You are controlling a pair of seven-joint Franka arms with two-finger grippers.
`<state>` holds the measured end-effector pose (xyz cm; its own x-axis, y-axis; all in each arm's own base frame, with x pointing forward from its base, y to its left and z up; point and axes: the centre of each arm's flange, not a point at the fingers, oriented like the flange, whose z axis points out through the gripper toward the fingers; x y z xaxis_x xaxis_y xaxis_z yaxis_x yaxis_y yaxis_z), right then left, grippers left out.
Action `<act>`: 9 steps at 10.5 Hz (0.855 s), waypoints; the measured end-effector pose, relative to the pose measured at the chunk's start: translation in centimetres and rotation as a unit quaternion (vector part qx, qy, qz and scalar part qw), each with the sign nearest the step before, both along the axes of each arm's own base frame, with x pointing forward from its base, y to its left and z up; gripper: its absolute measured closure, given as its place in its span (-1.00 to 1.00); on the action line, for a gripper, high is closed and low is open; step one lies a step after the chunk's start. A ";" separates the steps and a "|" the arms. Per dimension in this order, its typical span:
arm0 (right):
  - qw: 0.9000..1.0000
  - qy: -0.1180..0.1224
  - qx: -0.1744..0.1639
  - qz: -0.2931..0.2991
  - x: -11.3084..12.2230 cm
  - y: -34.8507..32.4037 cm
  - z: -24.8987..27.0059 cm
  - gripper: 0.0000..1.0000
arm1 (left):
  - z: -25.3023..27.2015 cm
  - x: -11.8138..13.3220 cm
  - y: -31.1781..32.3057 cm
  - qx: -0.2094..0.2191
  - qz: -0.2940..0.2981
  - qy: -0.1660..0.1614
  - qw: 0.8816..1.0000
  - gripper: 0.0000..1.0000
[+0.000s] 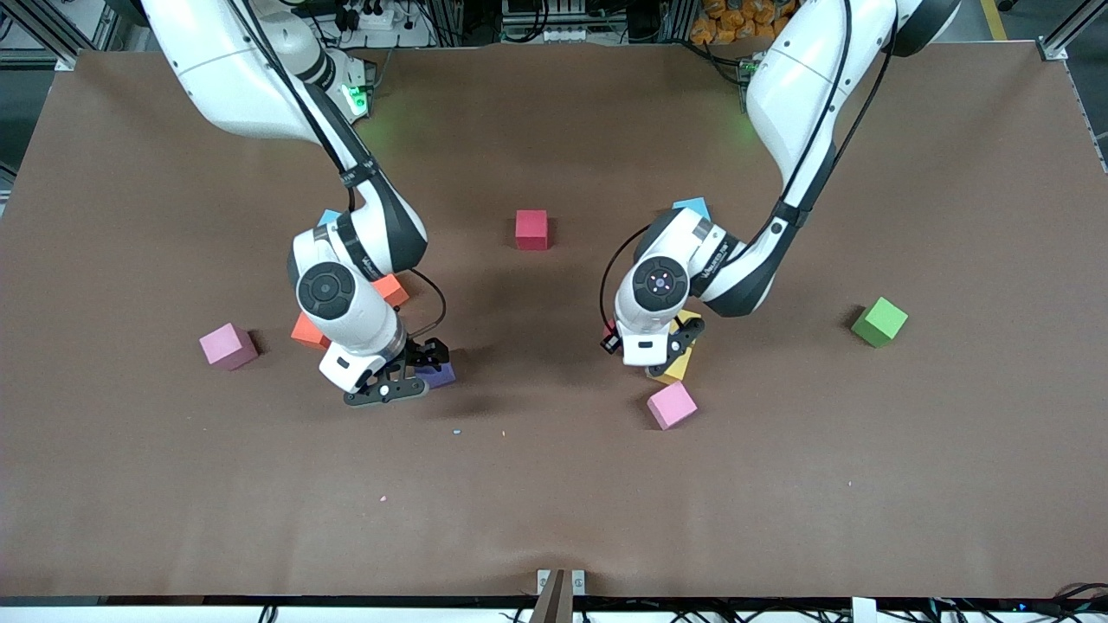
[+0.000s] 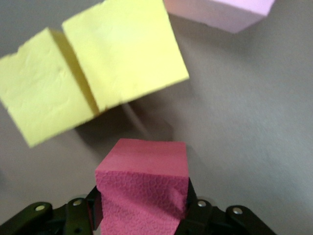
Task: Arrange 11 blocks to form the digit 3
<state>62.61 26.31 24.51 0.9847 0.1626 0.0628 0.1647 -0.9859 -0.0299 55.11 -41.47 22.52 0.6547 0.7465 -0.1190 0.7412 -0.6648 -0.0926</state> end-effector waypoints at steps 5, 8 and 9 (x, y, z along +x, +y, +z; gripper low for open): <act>1.000 0.004 0.007 0.013 -0.6 1.7 -0.6 -1.00 | 4.1 -5.8 -3.1 0.012 0.001 0.037 0.999 -0.23; 0.999 -0.016 -0.002 0.045 -1.2 3.0 -1.2 -1.00 | 3.2 -8.2 -2.9 0.031 0.095 0.059 0.993 -0.23; 0.998 -0.020 -0.006 0.052 -1.3 3.0 -2.0 -1.00 | 2.8 -9.0 -2.7 0.042 0.144 0.058 0.987 -0.23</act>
